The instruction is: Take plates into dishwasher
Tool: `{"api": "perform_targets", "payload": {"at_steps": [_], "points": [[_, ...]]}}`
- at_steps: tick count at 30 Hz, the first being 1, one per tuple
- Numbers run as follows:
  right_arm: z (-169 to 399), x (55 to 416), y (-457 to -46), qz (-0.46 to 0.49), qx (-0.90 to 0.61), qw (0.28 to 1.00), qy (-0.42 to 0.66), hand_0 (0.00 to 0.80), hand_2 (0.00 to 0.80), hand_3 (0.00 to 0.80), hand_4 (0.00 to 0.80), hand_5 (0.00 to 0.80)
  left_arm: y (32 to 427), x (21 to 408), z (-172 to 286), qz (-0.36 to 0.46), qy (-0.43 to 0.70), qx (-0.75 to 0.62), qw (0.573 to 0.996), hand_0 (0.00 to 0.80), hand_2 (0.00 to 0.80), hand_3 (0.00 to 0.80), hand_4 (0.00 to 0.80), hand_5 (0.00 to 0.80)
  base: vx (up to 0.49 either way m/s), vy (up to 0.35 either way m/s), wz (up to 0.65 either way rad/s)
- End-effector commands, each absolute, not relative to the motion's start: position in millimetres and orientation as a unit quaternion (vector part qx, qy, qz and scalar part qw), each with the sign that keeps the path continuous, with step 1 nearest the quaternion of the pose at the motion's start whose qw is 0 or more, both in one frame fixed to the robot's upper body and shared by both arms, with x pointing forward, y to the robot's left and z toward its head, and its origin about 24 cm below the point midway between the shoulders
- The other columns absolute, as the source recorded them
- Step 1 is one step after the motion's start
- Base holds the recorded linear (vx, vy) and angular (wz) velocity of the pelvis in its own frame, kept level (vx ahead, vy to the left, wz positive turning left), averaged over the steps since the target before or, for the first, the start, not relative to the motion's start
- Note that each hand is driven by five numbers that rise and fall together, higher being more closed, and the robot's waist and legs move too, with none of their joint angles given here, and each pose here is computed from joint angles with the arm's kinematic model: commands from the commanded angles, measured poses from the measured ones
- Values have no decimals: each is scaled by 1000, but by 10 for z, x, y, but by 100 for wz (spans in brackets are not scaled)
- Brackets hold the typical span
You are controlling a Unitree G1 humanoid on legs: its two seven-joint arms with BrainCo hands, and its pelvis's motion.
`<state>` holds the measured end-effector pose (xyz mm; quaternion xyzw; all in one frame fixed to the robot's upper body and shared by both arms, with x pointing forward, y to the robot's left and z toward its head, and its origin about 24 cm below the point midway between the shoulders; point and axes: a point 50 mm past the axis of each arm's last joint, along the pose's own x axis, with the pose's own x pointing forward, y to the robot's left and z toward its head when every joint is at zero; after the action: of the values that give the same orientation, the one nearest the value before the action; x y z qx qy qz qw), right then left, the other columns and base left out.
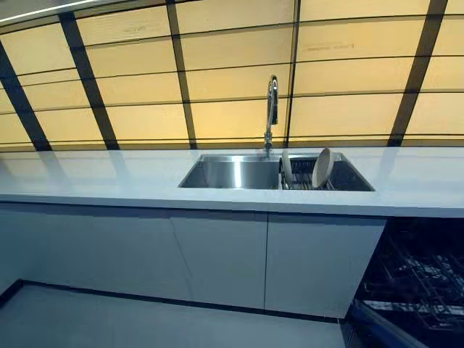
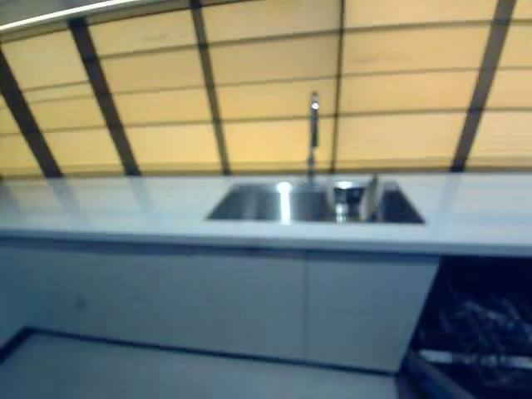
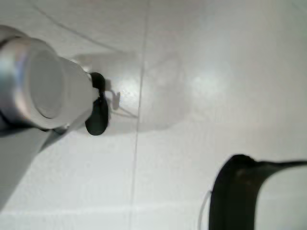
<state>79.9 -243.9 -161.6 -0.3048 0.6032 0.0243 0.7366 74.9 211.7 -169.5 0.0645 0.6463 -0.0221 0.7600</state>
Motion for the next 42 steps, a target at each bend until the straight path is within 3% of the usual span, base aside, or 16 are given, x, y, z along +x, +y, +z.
{"api": "perform_targets", "payload": {"at_steps": [1,13,35,42], "points": [[-1607,949,-2397,21,-305,735,605,0,0,0,0,0,2132,967,-1657,-23,625,87,775,0,0,0,0,0,0,0,0],[-1583,1054,-2395,37,-302,735,606,0,0,0,0,0,2124,824,-1672,-81,686,63,721,0,0,0,0,0,-14,0,0],[-1562,1178,-2311,49,-293,752,589,0,0,0,0,0,2196,948,-1636,-58,671,74,736,0,0,0,0,0,-5,-4,-1],[-1488,1429,-2159,148,-291,789,520,0,0,0,0,0,2222,1001,-1614,-67,665,94,737,0,0,0,0,0,-3,-12,0]]}}
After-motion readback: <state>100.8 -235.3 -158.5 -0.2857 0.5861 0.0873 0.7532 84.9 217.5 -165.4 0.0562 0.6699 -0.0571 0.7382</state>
